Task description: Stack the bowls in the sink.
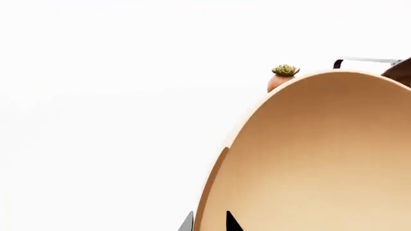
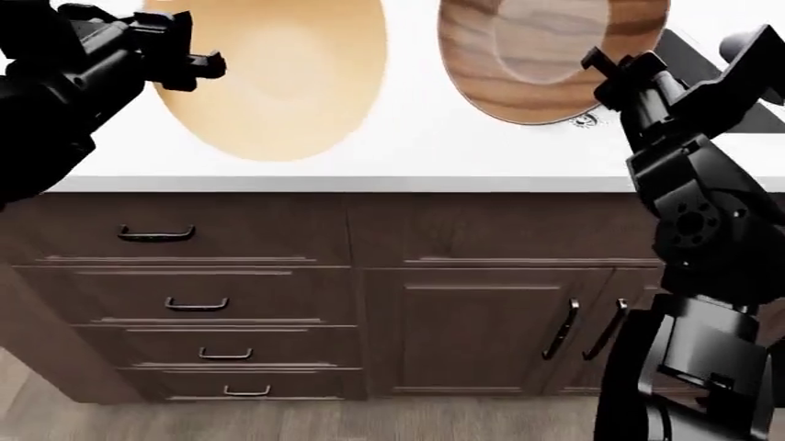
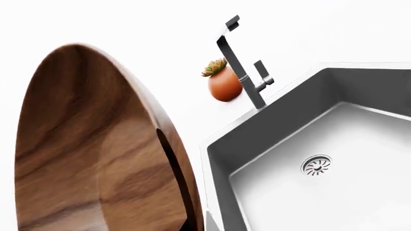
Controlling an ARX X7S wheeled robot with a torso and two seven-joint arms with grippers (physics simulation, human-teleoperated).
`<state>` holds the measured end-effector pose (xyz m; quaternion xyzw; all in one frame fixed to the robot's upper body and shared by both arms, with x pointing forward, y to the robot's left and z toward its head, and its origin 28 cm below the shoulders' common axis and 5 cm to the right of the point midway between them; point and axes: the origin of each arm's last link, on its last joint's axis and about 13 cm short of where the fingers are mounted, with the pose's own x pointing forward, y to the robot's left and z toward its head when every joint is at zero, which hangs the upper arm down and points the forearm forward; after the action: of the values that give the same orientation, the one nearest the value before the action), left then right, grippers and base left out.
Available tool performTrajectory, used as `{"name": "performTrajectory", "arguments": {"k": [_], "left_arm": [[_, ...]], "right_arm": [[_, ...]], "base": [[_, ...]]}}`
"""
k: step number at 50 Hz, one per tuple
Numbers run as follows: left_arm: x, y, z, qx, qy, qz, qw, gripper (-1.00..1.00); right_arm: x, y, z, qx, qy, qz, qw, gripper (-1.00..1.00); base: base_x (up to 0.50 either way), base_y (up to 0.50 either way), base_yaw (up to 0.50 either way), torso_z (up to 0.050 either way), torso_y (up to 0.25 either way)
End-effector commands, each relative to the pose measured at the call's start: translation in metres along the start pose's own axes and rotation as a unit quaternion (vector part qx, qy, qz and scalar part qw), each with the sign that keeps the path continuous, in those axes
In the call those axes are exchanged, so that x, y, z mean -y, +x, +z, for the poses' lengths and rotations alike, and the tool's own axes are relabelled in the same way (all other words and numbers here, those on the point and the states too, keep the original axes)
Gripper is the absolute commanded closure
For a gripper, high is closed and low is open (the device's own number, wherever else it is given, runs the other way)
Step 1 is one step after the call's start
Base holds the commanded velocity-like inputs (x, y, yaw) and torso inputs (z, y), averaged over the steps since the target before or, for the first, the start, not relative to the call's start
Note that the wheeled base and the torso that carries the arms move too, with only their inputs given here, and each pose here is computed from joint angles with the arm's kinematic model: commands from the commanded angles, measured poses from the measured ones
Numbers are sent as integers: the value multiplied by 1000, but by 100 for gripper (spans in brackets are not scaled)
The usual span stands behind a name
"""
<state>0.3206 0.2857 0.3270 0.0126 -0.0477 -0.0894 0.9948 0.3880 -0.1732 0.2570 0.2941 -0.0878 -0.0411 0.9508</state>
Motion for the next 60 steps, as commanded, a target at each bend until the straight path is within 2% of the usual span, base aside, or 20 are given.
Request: {"name": "performTrajectory", "arguments": {"k": [1, 11, 19, 26, 51, 60], "left_arm": [[-5, 8, -10, 14, -49, 81, 995, 100], [-4, 15, -31, 17, -109, 96, 989, 100], [-2, 11, -38, 13, -131, 80, 988, 100], [1, 8, -38, 15, -150, 59, 987, 100], [8, 6, -37, 26, -150, 52, 987, 100], [7, 8, -38, 39, -116, 72, 990, 100]], "right_arm": [[16, -17, 0, -10, -8, -4, 1000, 100], [28, -38, -1, -32, -17, -1, 999, 100], [46, -51, -7, -38, -27, -3, 999, 100], [45, -49, -5, -31, -24, 7, 999, 100], [51, -50, -2, -5, 27, -4, 1000, 100], [51, -49, 0, -4, 29, -5, 1000, 100]], "base": [[0, 0, 0, 0, 0], [0, 0, 0, 0, 0], [0, 0, 0, 0, 0], [-14, -407, 0, 0, 0], [0, -500, 0, 0, 0], [0, -500, 0, 0, 0]]}}
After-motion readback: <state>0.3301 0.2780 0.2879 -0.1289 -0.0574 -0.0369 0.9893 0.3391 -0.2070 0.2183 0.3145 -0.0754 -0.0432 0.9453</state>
